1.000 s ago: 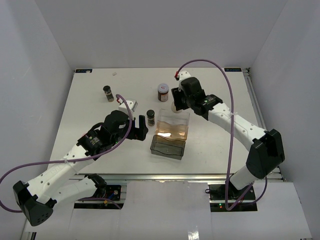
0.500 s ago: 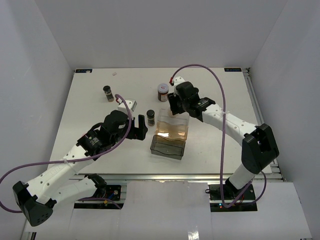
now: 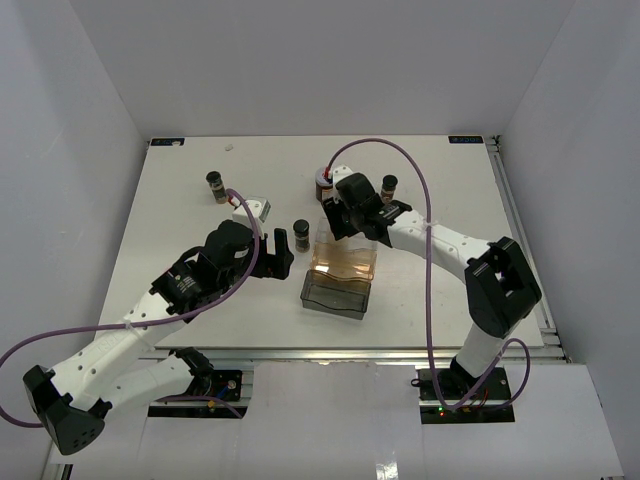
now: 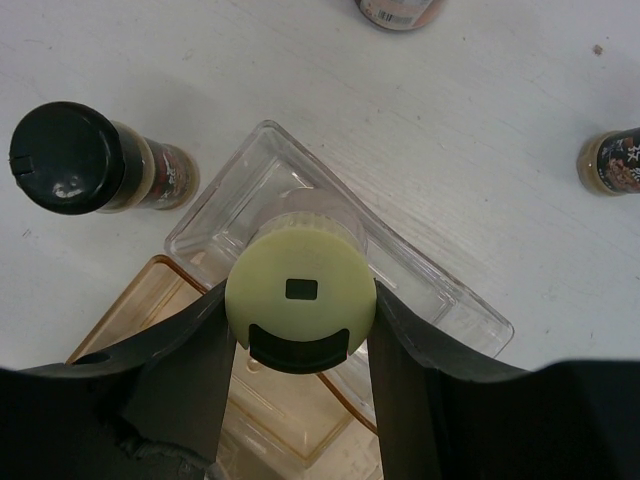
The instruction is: Organize the condiment bottles
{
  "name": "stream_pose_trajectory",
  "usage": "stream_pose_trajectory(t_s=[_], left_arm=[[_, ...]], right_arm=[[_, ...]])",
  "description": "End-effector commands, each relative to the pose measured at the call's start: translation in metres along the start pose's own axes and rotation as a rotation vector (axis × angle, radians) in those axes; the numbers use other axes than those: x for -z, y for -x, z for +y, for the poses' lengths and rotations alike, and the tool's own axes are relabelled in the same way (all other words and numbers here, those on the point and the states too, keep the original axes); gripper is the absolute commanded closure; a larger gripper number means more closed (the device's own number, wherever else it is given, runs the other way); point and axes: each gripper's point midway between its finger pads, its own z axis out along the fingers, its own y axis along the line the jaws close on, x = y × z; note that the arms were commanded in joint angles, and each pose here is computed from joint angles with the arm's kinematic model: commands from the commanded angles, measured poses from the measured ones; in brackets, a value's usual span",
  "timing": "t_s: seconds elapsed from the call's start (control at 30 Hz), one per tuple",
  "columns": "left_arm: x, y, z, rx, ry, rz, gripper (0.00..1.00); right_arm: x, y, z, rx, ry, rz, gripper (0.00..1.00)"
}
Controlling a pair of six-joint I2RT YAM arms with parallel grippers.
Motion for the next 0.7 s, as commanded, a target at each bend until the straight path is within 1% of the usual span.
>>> stream_pose_trajectory(t_s=[0.0, 0.13, 0.23, 0.47, 0.53, 0.67], left_arm=[[0.004, 0.003, 0.002, 0.010, 0.008, -0.019, 0.02], [0.003, 0.002, 0.004, 0.011, 0.013, -0.018, 0.02], [0.002, 0.001, 0.004, 0.011, 0.014, -0.016, 0.02], [-0.001, 0.000, 0.003, 0.013, 0.015, -0.008, 0.02], [-0.001, 0.000, 0.003, 0.016, 0.016, -0.006, 0.02], [-0.002, -0.001, 0.003, 0.021, 0.019, -0.003, 0.02]], right_arm=[[-0.006, 0.021, 0.004, -0.014, 0.004, -0.087, 0.92], [-0.014, 0.015, 0.003, -0.021, -0.006, -0.083, 0.87], [-0.017, 0.013, 0.005, -0.025, -0.008, -0.083, 0.78], [-0.018, 0.010, 0.001, -0.035, -0.034, -0.084, 0.51], [-0.017, 0.011, 0.000, -0.033, -0.037, -0.086, 0.42], [-0.014, 0.014, -0.002, -0.029, -0.051, -0.088, 0.29]])
